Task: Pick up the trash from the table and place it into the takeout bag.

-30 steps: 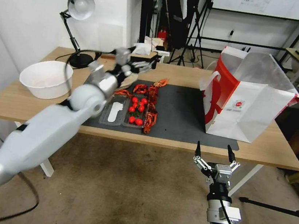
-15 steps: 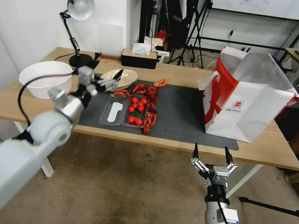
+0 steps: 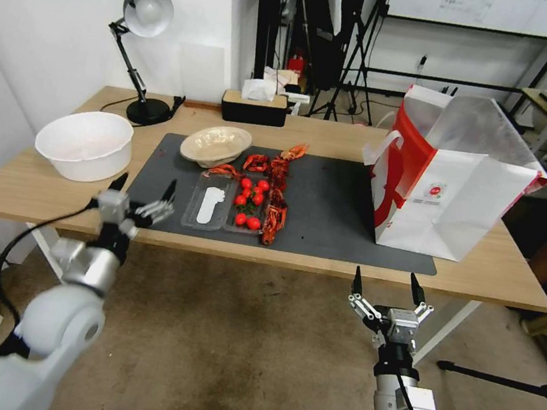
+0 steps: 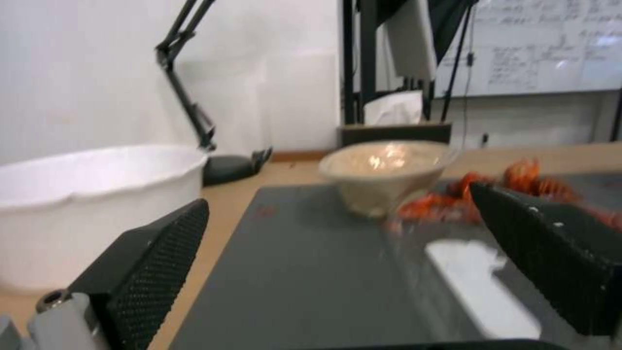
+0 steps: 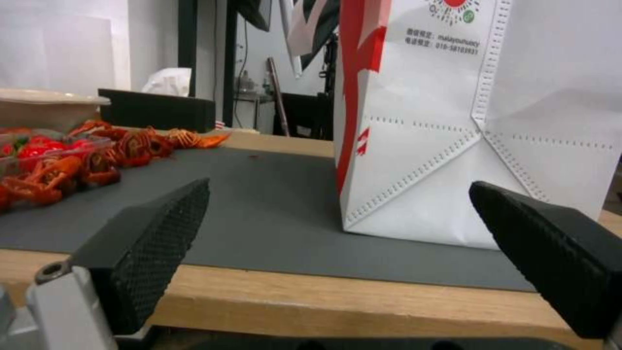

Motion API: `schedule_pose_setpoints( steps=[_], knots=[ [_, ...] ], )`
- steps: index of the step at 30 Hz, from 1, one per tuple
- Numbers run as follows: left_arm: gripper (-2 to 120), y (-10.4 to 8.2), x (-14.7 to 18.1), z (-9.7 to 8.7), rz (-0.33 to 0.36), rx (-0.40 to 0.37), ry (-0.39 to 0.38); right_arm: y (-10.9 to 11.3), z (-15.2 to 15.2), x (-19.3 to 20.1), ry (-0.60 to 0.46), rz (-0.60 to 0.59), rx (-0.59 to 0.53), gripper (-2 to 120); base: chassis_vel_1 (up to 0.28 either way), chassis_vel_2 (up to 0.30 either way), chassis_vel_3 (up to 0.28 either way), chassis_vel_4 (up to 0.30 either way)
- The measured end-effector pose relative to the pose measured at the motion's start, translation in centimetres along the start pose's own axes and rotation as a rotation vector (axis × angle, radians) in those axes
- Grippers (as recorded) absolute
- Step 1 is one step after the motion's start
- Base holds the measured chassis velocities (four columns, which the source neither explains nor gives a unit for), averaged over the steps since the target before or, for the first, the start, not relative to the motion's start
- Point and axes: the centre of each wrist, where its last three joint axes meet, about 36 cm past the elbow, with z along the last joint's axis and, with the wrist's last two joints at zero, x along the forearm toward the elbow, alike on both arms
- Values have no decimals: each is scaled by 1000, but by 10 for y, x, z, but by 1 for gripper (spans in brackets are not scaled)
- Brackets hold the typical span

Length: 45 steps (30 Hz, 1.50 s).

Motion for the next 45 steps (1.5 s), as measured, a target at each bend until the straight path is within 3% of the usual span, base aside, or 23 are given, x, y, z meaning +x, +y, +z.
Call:
schedule_pose_setpoints(
  steps=[10, 25, 39, 45],
  knots=[
    [100, 12, 44, 32, -80, -44, 23, -1, 1, 1, 3, 4, 1, 100, 0, 0, 0, 0],
    [100, 4, 58, 46, -49, -31, 32, -1, 3, 2, 7, 3, 2, 100, 0, 0, 0, 0],
    [100, 3, -7, 26, 105, -122, -5, -1, 2, 1, 3, 6, 1, 100, 0, 0, 0, 0],
    [100, 17, -57, 12, 221, -233, -27, -1, 1, 1, 2, 11, 3, 100, 0, 0, 0, 0]
  ],
)
